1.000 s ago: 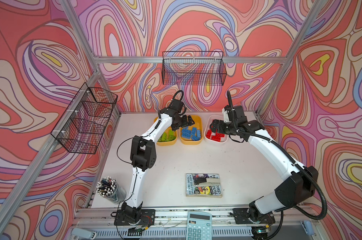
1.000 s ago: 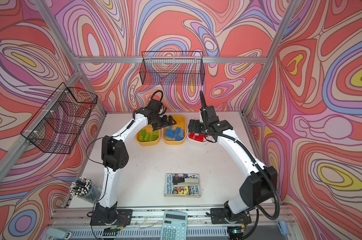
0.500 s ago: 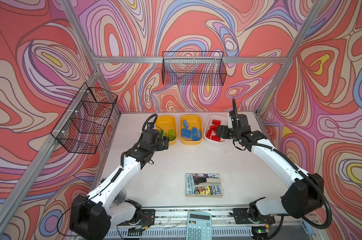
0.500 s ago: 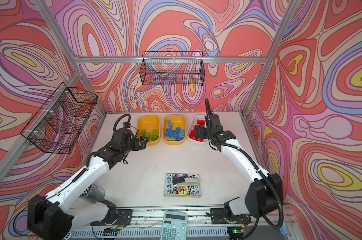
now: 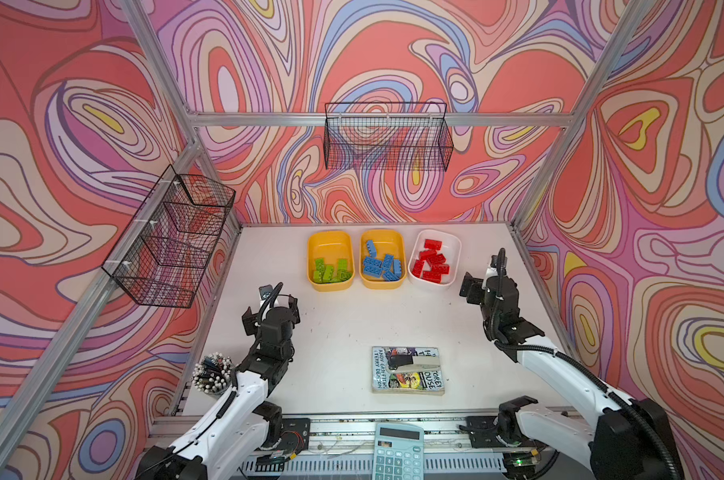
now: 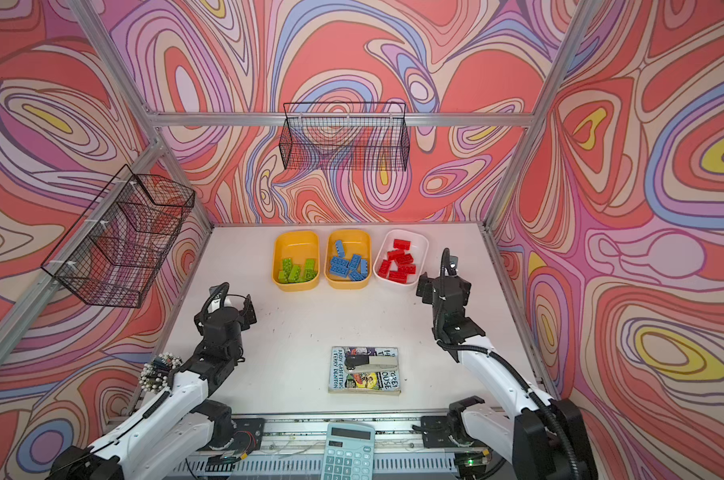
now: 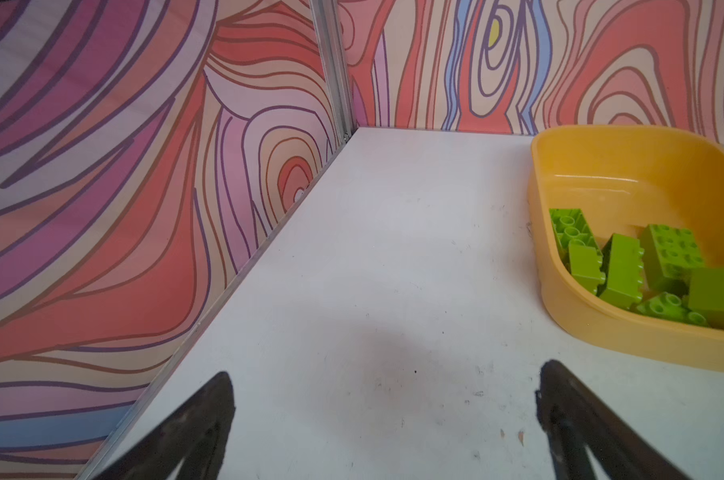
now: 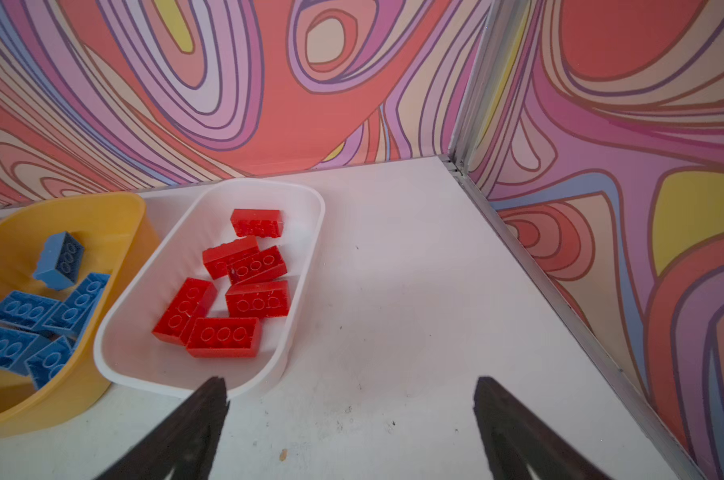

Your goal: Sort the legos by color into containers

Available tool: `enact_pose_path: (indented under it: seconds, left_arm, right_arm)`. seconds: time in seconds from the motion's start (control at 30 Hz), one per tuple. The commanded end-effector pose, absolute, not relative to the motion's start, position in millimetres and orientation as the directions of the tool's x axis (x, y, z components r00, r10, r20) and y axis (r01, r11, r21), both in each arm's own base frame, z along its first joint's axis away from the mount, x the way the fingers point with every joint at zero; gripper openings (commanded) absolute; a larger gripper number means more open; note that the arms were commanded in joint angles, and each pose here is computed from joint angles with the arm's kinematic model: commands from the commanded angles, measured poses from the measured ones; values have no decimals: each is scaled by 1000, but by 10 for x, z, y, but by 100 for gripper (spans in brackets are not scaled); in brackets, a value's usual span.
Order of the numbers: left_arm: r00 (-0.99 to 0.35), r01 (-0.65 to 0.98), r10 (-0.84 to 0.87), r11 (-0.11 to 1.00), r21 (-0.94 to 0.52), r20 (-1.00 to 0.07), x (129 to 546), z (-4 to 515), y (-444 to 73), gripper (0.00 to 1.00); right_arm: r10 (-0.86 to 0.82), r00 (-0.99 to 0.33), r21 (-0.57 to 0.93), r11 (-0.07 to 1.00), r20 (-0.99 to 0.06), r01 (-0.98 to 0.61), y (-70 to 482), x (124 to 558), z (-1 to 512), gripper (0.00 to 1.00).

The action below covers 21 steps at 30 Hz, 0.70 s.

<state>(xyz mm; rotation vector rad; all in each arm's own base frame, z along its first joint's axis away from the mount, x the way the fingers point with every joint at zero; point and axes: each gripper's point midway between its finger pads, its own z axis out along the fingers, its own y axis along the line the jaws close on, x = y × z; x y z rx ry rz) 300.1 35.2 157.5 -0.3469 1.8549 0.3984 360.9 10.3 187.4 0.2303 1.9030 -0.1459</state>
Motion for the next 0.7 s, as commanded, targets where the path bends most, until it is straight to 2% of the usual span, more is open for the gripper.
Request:
enact_pose_path:
  seconds: [0.0,0.37,0.67]
  left_arm:
    - [-268,-427,-70,902,54,-961,3118,1577,376,100]
    - [-330,-338,-119,941,0,-937,3456,1163,409,100]
    - [-314,-228,-33,973,41,-949,3826,1070,294,100]
  right_arm:
    - [161,-216,97,955,-963,281,-78,3662,1965,98]
    - [176,-231,106,952,-957,288,-354,3875,1427,98]
    - [126,-174,86,972,-977,219,-297,4075,1279,98]
